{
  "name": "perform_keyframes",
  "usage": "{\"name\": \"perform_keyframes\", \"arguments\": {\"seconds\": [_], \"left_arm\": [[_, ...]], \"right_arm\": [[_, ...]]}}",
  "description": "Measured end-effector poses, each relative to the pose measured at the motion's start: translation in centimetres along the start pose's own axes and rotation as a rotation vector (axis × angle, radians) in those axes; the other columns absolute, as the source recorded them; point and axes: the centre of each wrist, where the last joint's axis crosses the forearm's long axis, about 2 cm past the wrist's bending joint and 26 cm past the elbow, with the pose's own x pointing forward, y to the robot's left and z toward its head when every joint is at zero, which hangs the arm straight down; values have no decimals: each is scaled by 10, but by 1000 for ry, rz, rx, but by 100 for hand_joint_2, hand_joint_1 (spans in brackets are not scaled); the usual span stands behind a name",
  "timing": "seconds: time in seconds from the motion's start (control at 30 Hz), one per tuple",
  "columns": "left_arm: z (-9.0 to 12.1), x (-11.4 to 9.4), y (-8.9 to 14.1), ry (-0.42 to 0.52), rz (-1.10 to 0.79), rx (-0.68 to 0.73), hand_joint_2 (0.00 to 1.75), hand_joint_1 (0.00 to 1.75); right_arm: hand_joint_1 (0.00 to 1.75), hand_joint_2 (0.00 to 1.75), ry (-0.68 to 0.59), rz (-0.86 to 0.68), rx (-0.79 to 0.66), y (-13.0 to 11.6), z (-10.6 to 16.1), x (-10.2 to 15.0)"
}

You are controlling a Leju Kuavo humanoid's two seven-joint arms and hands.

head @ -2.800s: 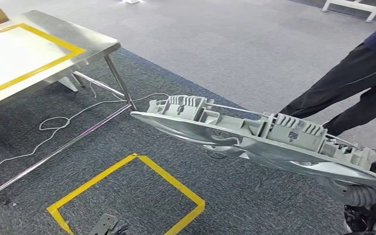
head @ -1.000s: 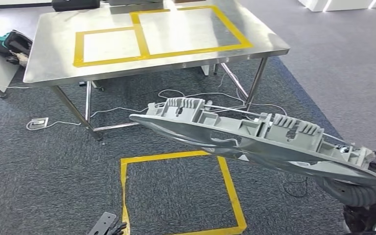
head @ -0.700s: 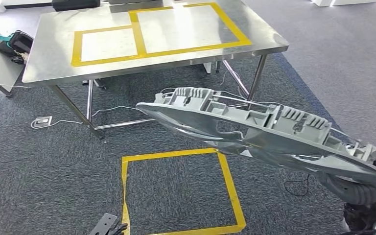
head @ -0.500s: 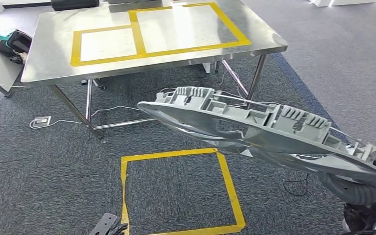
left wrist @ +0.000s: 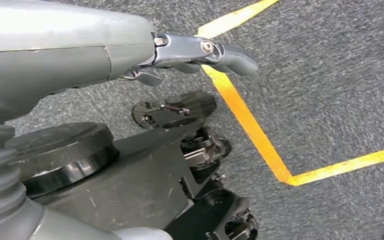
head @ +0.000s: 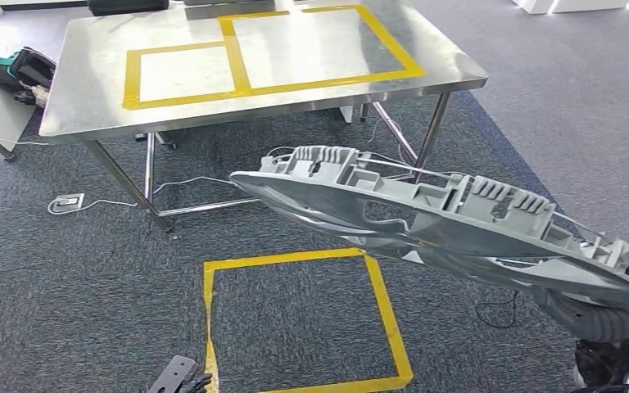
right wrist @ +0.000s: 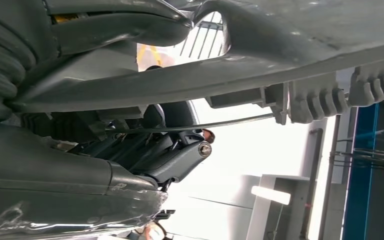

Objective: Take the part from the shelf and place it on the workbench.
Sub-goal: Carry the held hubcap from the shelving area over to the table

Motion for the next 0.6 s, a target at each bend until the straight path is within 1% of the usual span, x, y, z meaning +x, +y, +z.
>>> {"name": "perform_keyframes", "arguments": {"seconds": [0.4,0.6], "left_arm": [[2,-4,-1,16,0,3,175,0],[0,-1,0,12,-4,10,175,0]], "right_arm": [[175,175,-11,7,8,-1,-5,-1],[175,175,-13,9,14,-1,-6,-1]]}}
